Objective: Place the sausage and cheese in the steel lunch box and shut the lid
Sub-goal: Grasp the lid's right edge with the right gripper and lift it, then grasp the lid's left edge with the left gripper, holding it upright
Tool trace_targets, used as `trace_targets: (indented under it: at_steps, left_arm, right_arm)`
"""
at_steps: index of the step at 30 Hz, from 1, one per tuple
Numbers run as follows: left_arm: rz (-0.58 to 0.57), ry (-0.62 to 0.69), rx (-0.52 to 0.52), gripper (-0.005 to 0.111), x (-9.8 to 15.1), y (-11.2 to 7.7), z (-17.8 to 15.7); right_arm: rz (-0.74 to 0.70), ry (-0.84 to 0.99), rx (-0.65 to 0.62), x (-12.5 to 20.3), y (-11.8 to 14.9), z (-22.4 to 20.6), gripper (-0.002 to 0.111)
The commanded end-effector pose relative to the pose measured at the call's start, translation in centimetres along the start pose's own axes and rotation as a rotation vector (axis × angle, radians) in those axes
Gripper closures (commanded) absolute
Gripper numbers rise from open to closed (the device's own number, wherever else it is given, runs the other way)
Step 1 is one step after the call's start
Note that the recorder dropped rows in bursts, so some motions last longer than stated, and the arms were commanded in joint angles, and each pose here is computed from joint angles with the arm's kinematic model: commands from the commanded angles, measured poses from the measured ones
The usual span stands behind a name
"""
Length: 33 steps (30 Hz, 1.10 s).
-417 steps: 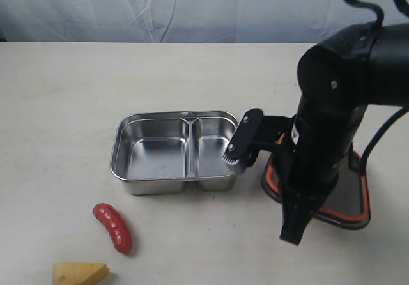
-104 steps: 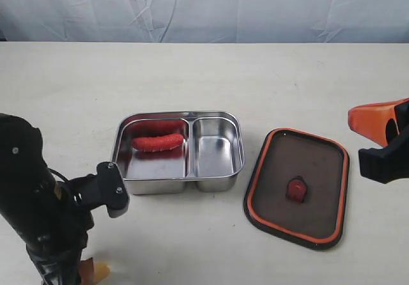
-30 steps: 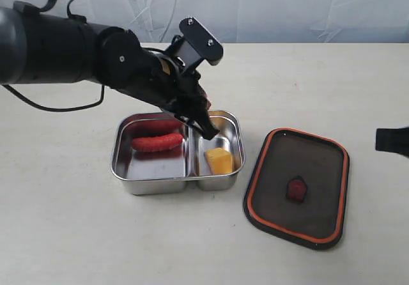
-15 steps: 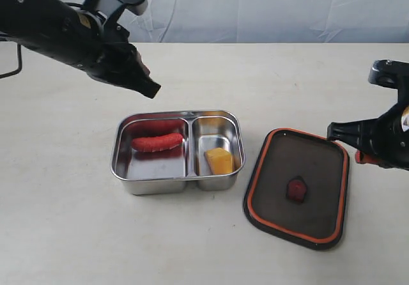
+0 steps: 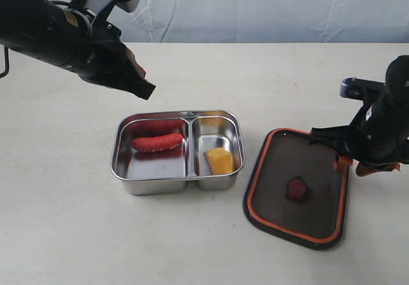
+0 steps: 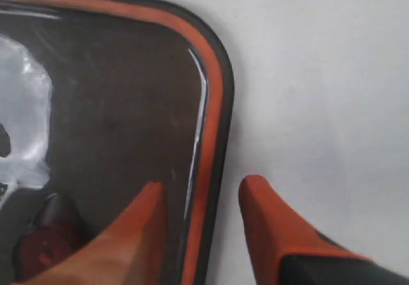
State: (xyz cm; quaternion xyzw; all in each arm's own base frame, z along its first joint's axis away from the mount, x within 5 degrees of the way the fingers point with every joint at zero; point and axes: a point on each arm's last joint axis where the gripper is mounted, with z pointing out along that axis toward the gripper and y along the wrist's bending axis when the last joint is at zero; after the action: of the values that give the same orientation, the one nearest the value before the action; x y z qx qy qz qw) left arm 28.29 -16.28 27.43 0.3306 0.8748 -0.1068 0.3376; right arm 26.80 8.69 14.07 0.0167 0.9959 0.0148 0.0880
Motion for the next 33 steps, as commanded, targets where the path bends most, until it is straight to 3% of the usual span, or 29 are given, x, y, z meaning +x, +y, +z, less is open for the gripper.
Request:
trace_targets:
  at_steps: [1, 3, 5, 8, 9, 13, 15, 17, 19, 25, 33]
  left_arm:
    - [-0.017, -0.007, 0.005, 0.107, 0.0, 0.0, -0.3]
    - [-0.017, -0.007, 0.005, 0.107, 0.0, 0.0, -0.3]
    - [-0.019, -0.005, 0.007, 0.107, 0.0, 0.0, -0.3]
    - [-0.025, 0.001, 0.014, 0.107, 0.1, -0.1, -0.3]
    - [-0.042, 0.01, 0.028, 0.107, 0.1, -0.3, -0.3]
    - [-0.118, 0.009, 0.137, 0.097, 0.0, -1.2, -0.4]
    - [-0.141, -0.023, 0.235, 0.081, -0.3, -2.1, -0.5]
    - [-0.176, -0.068, 0.343, 0.057, -0.8, -3.0, -0.8]
    - [-0.198, -0.086, 0.409, 0.046, -1.1, -3.5, -1.1]
    - [-0.22, -0.172, 0.627, 0.045, -2.0, -5.1, -2.0]
    - [-0.22, -0.181, 0.648, 0.045, -2.1, -5.2, -2.1]
  right_arm:
    - [-0.003, 0.047, 0.02, 0.0, -0.2, 1.6, 0.069]
    - [-0.004, 0.067, 0.027, 0.1, -0.2, 2.2, 0.069]
    - [-0.005, 0.086, 0.033, 0.2, -0.3, 2.9, 0.077]
    - [-0.005, 0.103, 0.039, 0.3, -0.3, 3.5, 0.096]
    - [-0.018, 0.106, 0.048, 0.3, -0.4, 3.6, 0.108]
    - [-0.074, 0.08, 0.083, 0.2, -0.8, 1.6, 0.108]
    - [-0.076, 0.013, 0.067, 0.0, -0.8, -0.4, 0.108]
    - [-0.071, -0.08, 0.039, -0.2, -0.9, -3.2, 0.108]
    - [-0.065, -0.162, 0.011, -0.2, -0.9, -5.4, 0.108]
    - [-0.089, -0.329, -0.173, 0.8, -0.2, -10.6, 0.108]
    - [-0.121, -0.395, -0.397, 1.5, 1.3, -13.0, 0.108]
